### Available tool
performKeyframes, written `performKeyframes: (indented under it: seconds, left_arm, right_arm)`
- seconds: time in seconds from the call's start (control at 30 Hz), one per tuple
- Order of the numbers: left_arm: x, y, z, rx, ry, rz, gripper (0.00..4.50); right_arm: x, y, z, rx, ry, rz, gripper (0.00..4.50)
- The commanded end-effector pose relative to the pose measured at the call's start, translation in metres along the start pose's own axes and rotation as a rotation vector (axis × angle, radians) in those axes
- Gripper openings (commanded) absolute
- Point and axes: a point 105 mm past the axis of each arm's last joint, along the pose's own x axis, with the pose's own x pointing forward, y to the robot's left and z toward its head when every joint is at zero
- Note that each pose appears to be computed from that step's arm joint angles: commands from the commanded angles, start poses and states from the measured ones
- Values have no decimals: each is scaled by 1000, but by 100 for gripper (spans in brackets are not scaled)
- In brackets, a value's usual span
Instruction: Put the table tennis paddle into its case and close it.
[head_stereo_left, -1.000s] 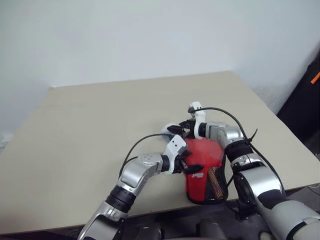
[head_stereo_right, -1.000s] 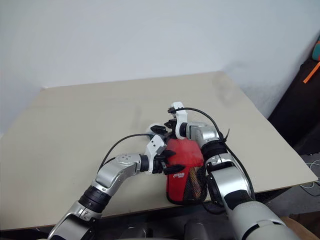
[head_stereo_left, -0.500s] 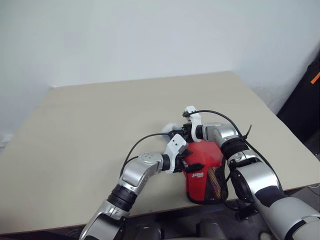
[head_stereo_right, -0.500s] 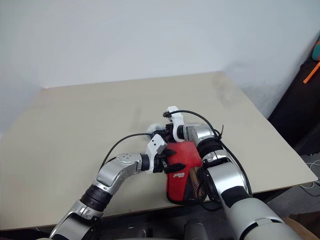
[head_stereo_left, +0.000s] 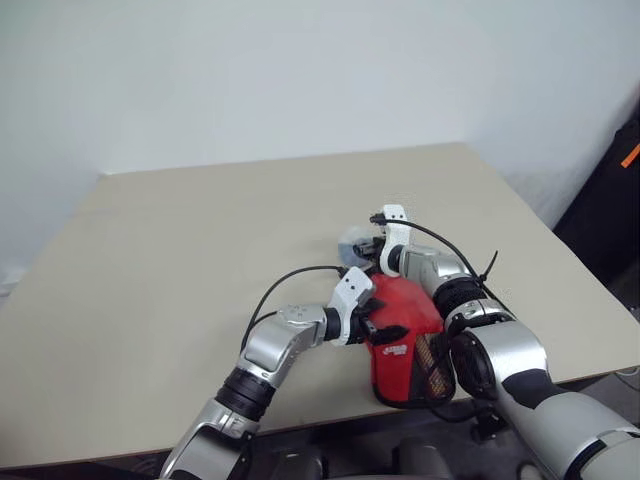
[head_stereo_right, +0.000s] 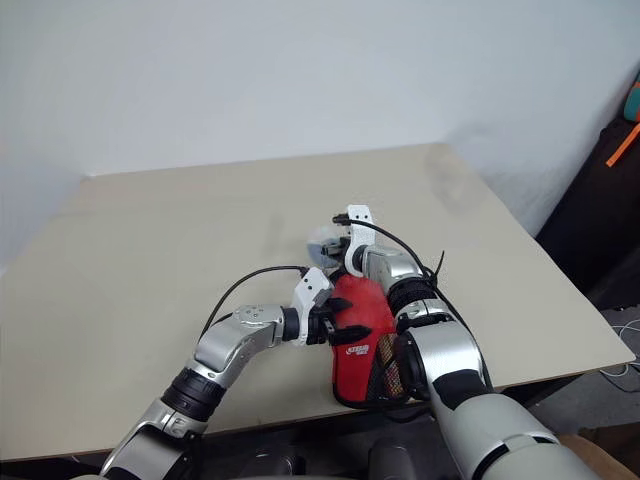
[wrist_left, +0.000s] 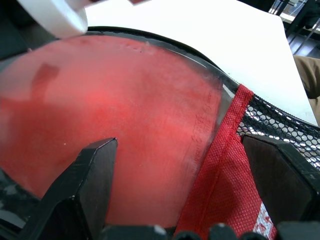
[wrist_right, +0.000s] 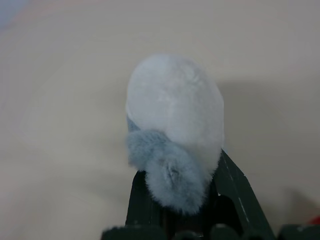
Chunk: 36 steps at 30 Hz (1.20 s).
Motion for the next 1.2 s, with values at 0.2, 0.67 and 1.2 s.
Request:
performKeyframes:
  seconds: [0.2,0.67,1.2]
  left_arm:
    - [1,7,-39,-95,137,46,423]
    - [2,3,-43,-100,150,26,423]
    - [4,-2,-47,-100,178,-21,423]
  right_arm:
    - [-28,-55,53,44,-206,-232,19]
    - [-101,-130,44,195,-266,-332,17]
    - [-216,-139,-5,187,-230,-368,14]
